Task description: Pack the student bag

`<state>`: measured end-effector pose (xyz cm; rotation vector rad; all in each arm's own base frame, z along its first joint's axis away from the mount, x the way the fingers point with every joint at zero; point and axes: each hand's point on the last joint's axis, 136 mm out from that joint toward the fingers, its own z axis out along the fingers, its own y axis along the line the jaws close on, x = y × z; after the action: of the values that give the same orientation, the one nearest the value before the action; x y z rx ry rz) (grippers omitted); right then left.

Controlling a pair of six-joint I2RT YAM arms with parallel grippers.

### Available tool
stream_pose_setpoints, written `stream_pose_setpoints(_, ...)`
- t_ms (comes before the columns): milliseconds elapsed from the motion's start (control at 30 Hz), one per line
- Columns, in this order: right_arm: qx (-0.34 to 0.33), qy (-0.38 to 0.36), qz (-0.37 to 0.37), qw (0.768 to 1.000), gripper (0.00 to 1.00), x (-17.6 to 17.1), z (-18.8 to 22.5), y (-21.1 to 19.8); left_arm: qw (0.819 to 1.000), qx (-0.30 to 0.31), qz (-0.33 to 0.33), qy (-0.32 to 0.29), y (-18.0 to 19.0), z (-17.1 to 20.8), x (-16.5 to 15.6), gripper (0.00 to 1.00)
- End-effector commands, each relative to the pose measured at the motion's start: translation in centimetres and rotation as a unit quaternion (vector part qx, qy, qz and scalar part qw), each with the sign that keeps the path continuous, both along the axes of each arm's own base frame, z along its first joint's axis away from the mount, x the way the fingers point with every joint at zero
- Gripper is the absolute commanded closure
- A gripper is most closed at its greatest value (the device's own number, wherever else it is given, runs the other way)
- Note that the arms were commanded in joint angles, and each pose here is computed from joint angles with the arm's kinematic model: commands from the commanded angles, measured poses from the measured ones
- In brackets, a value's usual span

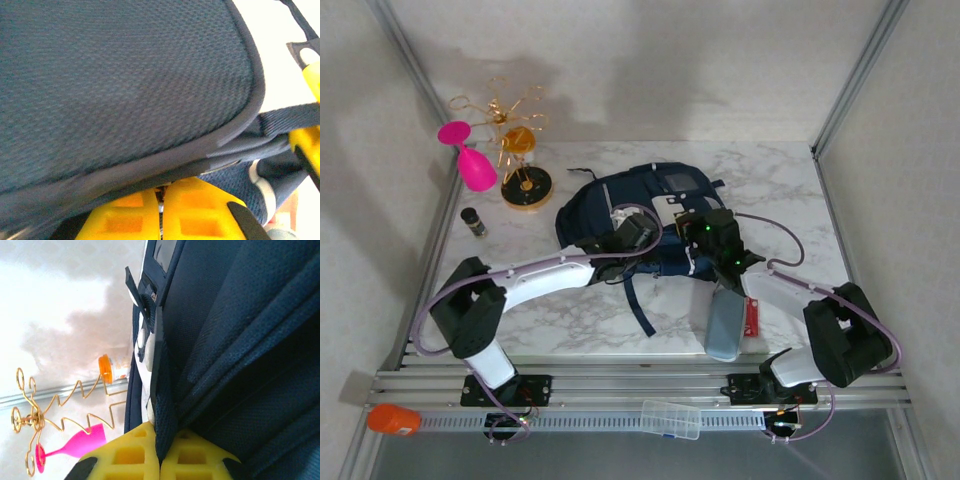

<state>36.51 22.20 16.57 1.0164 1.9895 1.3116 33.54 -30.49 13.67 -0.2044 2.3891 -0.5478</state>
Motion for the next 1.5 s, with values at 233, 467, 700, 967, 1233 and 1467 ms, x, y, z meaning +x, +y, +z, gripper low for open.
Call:
stream_pose_setpoints(233,-0.056,-0.077,0.061,0.994,1.00,4.8,3.8,-1.3,0.987,0.148,-0.054,0.042,6.4,-2.0,-2.2,1.00)
stream_pose_setpoints(467,-0.116,-0.031,0.091,0.989,0.67,2.6,1.9,-1.0,0.998,0.051,-0.032,-0.006,3.5,1.5,-0.4,1.00)
stream_pose_setpoints(700,-0.067,0.036,0.126,0.989,0.30,-3.1,-1.4,1.0,0.999,0.027,-0.013,-0.015,2.8,2.0,0.6,1.00)
stream_pose_setpoints(967,-0.059,0.039,0.131,0.989,0.34,-1.4,-1.9,5.2,0.999,0.025,-0.023,0.001,2.1,1.2,0.3,1.00)
stream_pose_setpoints(1233,-0.102,-0.012,0.147,0.984,0.80,2.0,-2.2,7.4,0.998,0.047,-0.026,0.016,2.5,0.4,-0.2,1.00)
stream_pose_setpoints(1467,-0.175,-0.066,0.234,0.954,1.00,1.7,-1.7,6.8,0.994,0.102,-0.006,0.043,5.7,-0.9,-2.2,1.00)
